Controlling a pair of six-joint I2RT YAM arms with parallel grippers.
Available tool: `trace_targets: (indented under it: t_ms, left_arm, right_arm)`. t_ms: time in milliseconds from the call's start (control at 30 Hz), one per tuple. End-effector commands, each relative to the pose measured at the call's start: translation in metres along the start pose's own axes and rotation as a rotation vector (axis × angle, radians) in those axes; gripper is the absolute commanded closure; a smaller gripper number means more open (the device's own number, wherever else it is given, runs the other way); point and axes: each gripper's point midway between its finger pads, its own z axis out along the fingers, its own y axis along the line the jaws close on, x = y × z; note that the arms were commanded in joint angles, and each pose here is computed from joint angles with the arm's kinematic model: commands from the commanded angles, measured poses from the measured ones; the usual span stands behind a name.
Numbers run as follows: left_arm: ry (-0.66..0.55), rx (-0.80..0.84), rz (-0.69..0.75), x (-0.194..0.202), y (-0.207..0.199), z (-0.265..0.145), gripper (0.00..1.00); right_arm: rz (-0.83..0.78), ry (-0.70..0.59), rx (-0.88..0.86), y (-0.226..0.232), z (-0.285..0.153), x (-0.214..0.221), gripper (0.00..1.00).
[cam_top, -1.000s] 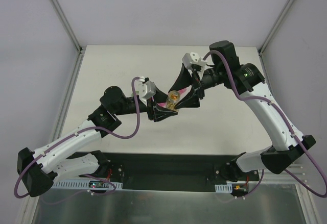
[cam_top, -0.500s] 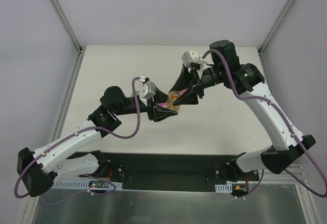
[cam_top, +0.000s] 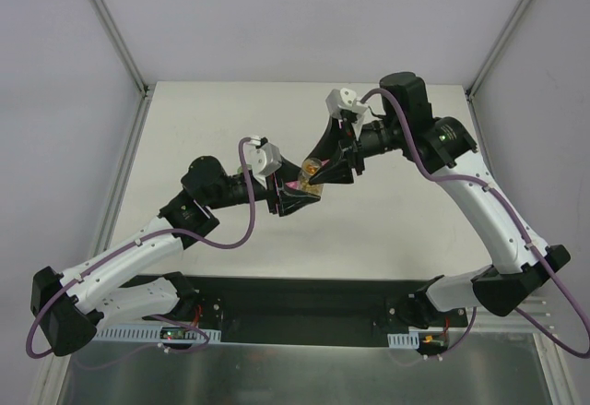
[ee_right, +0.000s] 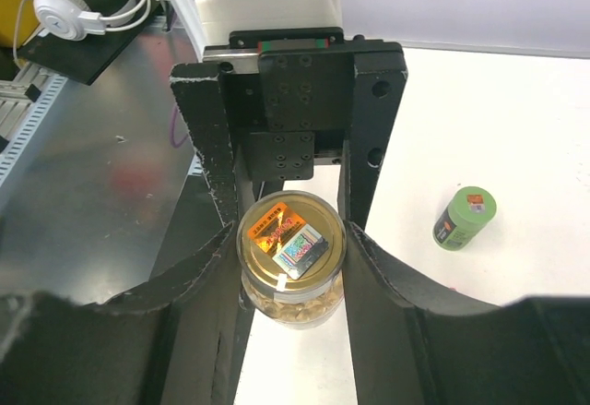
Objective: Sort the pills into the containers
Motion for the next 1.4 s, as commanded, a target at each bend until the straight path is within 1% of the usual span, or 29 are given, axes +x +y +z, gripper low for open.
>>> trace_targets:
  t_ms: [0, 233, 400, 667, 833, 1033, 1100, 1200, 1233, 1367]
  left_arm:
    - [-0.123, -0.057, 0.098, -0.037, 0.008, -0.004, 0.9]
    - [-0.171, -0.146, 0.12, -0.048, 0.022, -0.007, 0.9]
    - [-0.202, -0.144, 0.124, -0.057, 0.022, -0.006, 0.9]
    - [-0.291, -0.181, 0.138, -0.079, 0.024, -0.011, 0.9]
    - [-0.309, -0.234, 0.148, -0.083, 0.033, -0.014, 0.9]
    - [-0.27, -0.27, 0.143, -0.073, 0.043, -0.011, 0.9]
    - [-0.262, -0.281, 0.143, -0.071, 0.045, -0.011, 0.9]
    - [-0.243, -0.288, 0.149, -0.068, 0.047, -0.01, 0.9]
    - [-0.223, -0.288, 0.148, -0.063, 0.048, -0.01, 0.9]
    - [-0.193, -0.259, 0.142, -0.057, 0.045, -0.007, 0.9]
  right_arm:
    - [-0.008, 0.002, 0.096, -0.011, -0.003, -0.006, 0.59]
    - [0.03, 0.018, 0.21, -0.033, -0.003, 0.001, 0.59]
    - [0.052, 0.02, 0.259, -0.046, 0.0, 0.006, 0.58]
    - [0.094, -0.009, 0.33, -0.065, 0.002, 0.003, 0.57]
    - [0.135, -0.005, 0.412, -0.08, 0.0, 0.006, 0.56]
    - [0.161, 0.019, 0.476, -0.089, -0.001, 0.014, 0.55]
    - [0.157, 0.027, 0.494, -0.091, -0.003, 0.015, 0.53]
    - [0.147, 0.034, 0.474, -0.088, -0.002, 0.016, 0.44]
    - [0.148, 0.038, 0.47, -0.087, -0.002, 0.017, 0.39]
    - [0.127, 0.037, 0.421, -0.078, 0.001, 0.014, 0.27]
